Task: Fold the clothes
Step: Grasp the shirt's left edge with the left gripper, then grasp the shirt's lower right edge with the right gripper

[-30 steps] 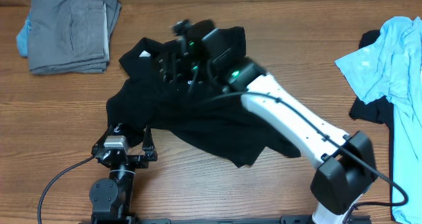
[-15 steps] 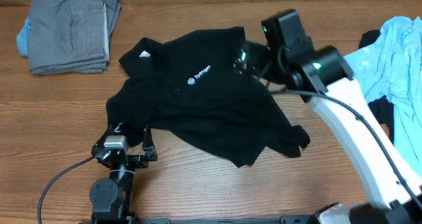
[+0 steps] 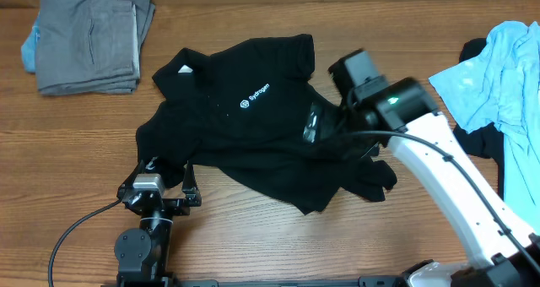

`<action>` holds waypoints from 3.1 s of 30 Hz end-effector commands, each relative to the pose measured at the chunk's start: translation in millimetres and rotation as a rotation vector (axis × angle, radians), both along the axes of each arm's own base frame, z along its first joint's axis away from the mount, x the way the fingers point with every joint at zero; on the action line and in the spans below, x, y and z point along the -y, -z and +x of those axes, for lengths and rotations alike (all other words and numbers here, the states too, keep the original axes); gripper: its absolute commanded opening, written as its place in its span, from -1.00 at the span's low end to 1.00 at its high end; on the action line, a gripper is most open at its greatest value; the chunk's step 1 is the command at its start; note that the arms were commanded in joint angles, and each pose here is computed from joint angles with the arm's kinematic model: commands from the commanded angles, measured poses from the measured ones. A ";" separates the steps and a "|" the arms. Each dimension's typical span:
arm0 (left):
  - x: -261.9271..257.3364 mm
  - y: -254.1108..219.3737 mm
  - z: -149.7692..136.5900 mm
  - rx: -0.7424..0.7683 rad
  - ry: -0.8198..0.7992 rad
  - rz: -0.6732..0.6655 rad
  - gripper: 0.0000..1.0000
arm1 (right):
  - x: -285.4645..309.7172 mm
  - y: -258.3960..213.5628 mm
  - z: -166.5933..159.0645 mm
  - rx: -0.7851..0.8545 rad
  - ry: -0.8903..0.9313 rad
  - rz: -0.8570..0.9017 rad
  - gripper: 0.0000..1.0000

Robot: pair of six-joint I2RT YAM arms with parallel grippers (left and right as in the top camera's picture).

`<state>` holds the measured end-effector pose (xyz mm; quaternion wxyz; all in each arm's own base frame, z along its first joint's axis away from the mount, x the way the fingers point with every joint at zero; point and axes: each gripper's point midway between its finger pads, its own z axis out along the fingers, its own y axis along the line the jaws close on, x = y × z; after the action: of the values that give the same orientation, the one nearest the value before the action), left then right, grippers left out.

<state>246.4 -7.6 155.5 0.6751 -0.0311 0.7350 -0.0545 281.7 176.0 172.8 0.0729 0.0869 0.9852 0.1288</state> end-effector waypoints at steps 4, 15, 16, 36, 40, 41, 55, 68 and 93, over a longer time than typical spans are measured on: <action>-3.0 -0.1 -0.3 0.005 -0.015 0.022 0.99 | -28.7 32.7 -28.4 -0.110 -0.059 0.095 1.00; 17.0 -38.3 -1.9 0.161 0.100 0.007 1.00 | -45.6 43.2 -51.6 -0.139 -0.139 0.082 1.00; 17.8 -42.9 -2.4 0.178 0.104 0.007 1.00 | -46.8 43.0 -51.0 -0.134 -0.142 0.085 1.00; 66.3 -86.5 44.5 -0.342 0.401 -0.101 0.99 | -58.6 38.0 -34.7 -0.060 -0.148 0.130 1.00; 48.1 -53.3 65.1 -0.488 0.254 -0.219 1.00 | -56.1 39.3 -38.2 -0.076 -0.147 0.120 1.00; 34.1 -41.5 66.6 -0.553 0.137 -0.298 1.00 | -56.0 39.2 -38.2 -0.076 -0.147 0.119 1.00; -58.6 22.4 59.4 -0.802 -0.534 -0.548 1.00 | -55.5 38.6 -28.1 -0.028 -0.143 0.105 1.00; -77.4 102.3 54.5 -1.037 -0.683 -0.594 1.00 | -54.3 39.3 -29.9 -0.036 -0.142 0.101 1.00; -77.0 130.6 57.6 -1.106 -0.674 -0.577 -0.60 | -12.2 51.5 -47.9 -0.157 0.151 -0.076 1.00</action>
<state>298.4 62.3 20.5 0.1371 -0.4592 0.8775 -0.0181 235.5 211.3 125.7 -0.0022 0.1011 0.9851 0.1391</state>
